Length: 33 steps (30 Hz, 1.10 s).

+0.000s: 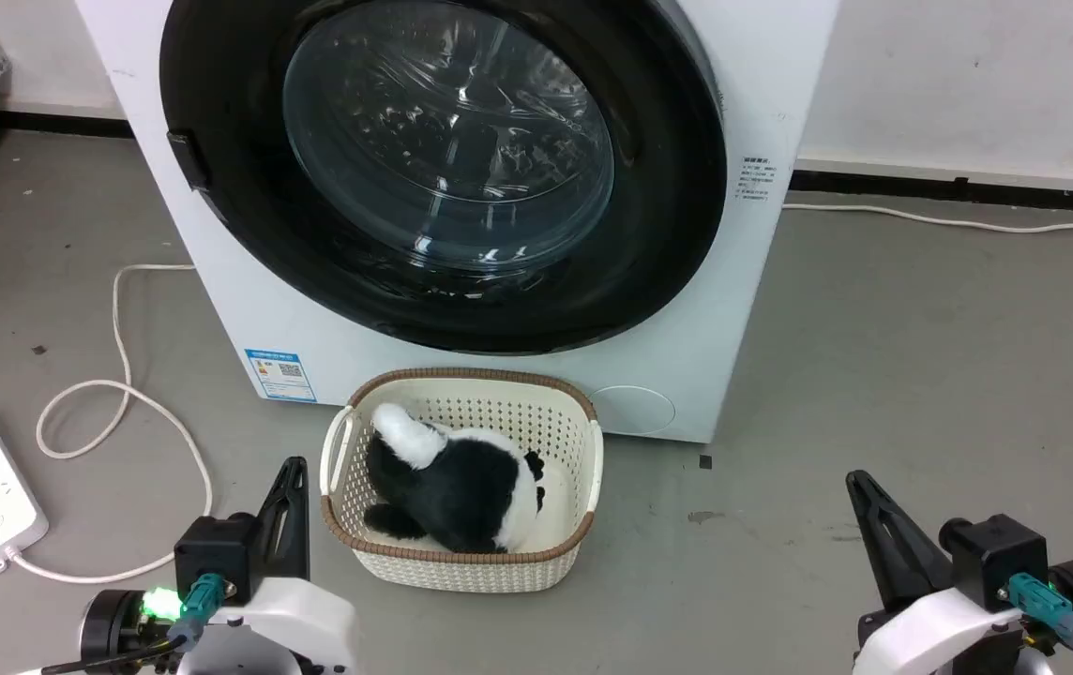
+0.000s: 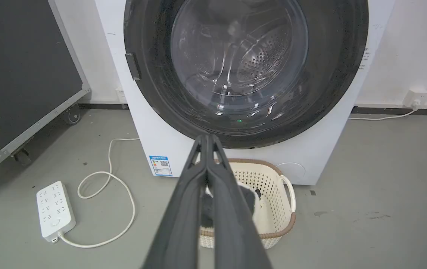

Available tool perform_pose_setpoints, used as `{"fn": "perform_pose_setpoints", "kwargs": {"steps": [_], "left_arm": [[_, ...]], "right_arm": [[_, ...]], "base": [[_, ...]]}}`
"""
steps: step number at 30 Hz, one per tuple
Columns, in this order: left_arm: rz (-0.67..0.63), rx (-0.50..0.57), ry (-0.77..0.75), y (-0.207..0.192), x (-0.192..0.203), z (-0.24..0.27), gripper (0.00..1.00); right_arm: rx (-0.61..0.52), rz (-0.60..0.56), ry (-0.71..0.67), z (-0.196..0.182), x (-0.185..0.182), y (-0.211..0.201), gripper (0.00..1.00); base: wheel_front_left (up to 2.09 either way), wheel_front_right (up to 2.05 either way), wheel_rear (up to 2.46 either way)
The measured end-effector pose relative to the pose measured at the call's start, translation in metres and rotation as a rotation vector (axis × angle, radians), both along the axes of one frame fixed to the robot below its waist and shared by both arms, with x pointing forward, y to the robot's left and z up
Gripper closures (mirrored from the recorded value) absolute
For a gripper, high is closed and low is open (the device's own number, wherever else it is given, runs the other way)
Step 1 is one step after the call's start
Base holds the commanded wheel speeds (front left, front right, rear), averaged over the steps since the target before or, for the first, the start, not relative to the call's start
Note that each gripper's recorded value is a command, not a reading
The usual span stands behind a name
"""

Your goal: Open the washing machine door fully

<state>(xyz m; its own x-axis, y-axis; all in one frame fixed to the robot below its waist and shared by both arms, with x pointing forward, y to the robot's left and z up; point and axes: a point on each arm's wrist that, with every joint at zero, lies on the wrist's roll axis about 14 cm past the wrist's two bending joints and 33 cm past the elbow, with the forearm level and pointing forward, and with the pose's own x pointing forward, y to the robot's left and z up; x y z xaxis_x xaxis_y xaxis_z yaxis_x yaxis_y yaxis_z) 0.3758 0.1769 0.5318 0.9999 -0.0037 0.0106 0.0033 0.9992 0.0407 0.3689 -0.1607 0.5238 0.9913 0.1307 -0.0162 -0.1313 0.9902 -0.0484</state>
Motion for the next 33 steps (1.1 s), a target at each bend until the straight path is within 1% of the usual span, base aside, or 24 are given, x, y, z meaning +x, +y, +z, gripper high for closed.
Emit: {"fn": "perform_pose_setpoints", "kwargs": {"steps": [33], "left_arm": [[0.000, 0.000, 0.000, -0.0001, 0.0000, 0.0000, 1.00]], "right_arm": [[0.000, 0.000, 0.000, 0.0000, 0.0000, 0.0000, 1.00]], "base": [[0.00, 0.00, 0.00]]}}
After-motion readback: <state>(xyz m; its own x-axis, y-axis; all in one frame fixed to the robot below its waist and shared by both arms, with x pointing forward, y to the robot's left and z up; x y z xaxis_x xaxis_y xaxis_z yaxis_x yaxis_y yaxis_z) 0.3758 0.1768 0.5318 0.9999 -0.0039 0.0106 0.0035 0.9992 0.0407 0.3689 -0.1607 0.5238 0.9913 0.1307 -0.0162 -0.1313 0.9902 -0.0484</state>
